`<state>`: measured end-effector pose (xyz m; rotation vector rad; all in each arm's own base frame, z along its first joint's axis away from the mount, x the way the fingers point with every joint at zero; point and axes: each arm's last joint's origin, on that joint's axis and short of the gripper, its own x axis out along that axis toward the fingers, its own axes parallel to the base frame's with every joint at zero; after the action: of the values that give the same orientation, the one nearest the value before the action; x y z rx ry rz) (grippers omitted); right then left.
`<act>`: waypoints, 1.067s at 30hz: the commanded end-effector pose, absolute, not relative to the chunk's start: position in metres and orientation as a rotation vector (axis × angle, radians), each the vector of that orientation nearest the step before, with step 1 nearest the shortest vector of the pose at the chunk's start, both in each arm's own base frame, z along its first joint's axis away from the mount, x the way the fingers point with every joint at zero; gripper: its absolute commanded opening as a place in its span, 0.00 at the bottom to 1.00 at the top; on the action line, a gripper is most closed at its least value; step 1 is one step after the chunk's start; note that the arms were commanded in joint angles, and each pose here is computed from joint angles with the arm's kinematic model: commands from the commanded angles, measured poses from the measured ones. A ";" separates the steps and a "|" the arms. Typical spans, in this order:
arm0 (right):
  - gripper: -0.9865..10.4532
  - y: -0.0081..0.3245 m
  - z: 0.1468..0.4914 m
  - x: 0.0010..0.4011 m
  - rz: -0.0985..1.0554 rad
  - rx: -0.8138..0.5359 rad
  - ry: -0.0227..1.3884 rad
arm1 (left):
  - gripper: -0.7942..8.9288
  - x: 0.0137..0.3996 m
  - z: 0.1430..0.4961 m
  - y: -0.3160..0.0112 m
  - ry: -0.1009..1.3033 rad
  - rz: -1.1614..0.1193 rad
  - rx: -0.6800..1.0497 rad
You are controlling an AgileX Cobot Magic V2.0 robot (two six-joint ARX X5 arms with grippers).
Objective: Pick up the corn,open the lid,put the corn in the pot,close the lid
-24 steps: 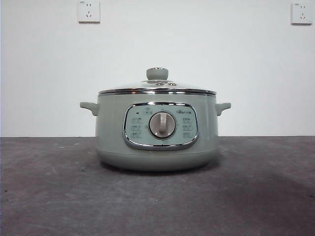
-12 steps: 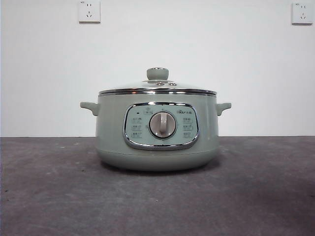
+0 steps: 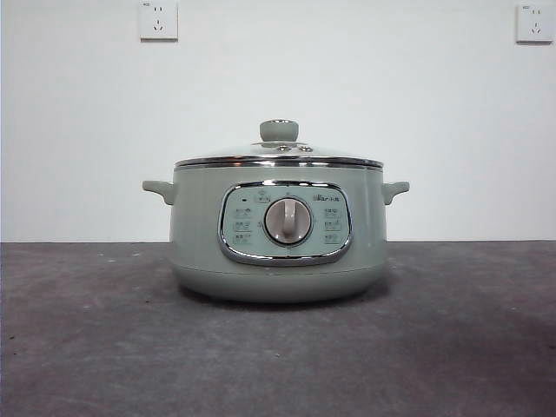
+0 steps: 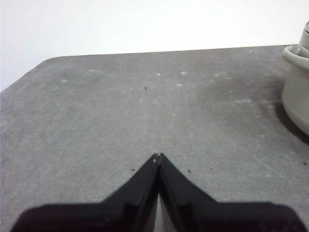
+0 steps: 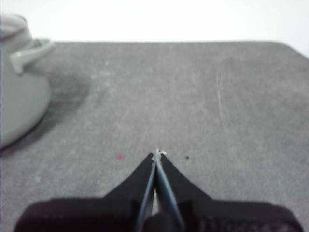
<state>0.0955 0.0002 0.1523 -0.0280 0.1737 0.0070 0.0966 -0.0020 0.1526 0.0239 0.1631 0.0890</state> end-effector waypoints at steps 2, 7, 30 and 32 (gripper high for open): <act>0.09 0.000 0.150 0.096 0.008 -0.033 0.177 | 0.08 0.097 0.150 -0.002 0.169 0.091 0.015; 0.09 0.000 0.150 0.096 0.006 -0.015 0.176 | 0.08 0.097 0.149 -0.002 0.173 0.091 0.016; 0.09 0.000 0.150 0.096 0.004 -0.015 0.178 | 0.08 0.097 0.149 -0.002 0.180 0.090 0.017; 0.09 0.000 0.150 0.096 0.004 -0.015 0.177 | 0.08 0.097 0.149 -0.002 0.180 0.090 0.017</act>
<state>0.0955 0.0002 0.1523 -0.0223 0.1745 0.0065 0.0970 -0.0020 0.1519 0.0253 0.1722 0.0889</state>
